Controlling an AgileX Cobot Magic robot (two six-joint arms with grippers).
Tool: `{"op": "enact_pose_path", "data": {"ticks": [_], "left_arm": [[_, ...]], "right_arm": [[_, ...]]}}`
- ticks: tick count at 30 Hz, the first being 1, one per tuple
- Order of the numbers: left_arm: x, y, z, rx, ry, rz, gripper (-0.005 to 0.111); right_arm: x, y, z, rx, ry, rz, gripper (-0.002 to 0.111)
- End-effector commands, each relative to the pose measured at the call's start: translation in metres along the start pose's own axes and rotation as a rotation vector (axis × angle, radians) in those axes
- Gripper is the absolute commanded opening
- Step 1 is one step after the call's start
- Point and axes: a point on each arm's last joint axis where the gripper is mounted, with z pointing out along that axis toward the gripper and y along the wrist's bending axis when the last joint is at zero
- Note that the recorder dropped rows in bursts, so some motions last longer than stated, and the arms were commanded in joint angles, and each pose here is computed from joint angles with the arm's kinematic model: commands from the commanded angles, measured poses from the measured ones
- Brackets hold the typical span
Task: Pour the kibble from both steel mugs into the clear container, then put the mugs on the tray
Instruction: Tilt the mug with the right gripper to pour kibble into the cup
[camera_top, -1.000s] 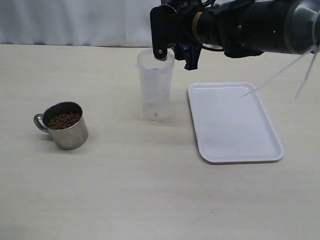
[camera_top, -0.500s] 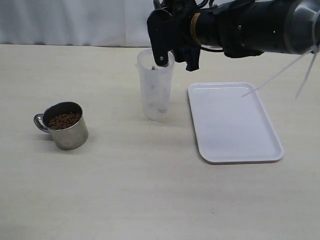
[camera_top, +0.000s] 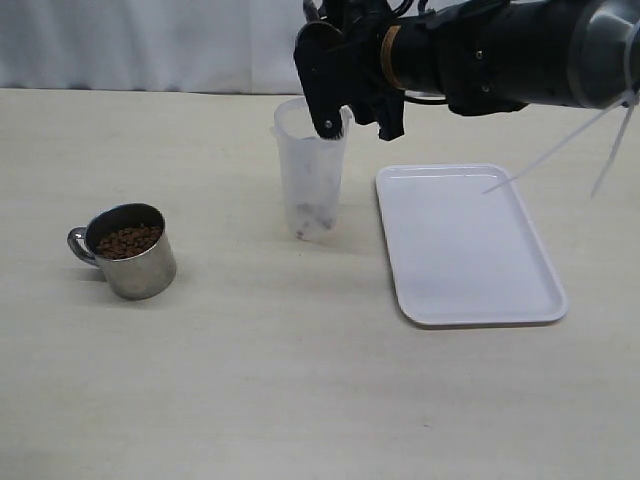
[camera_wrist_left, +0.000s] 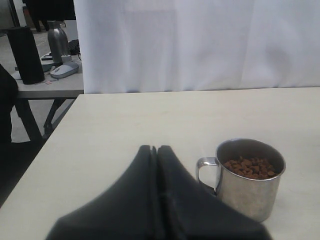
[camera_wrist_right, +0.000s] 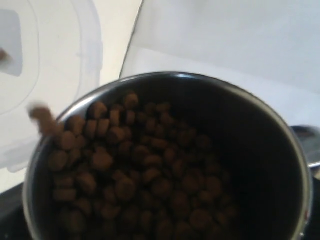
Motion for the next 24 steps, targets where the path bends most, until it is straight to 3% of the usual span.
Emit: {"op": "enact_pose_path", "data": {"ticks": [1,24], "left_arm": [[0.0,-0.0002,0.0001,0.002,-0.009,-0.005,0.0],[0.0004,-0.0002,0.0002,0.002,-0.005,-0.005,0.0]], "right_arm": [[0.0004,-0.0069,-0.0029,0.021,0.001,-0.029,0.005],[-0.0003,-0.0069,-0.0029,0.021,-0.006,-0.073,0.005]]}}
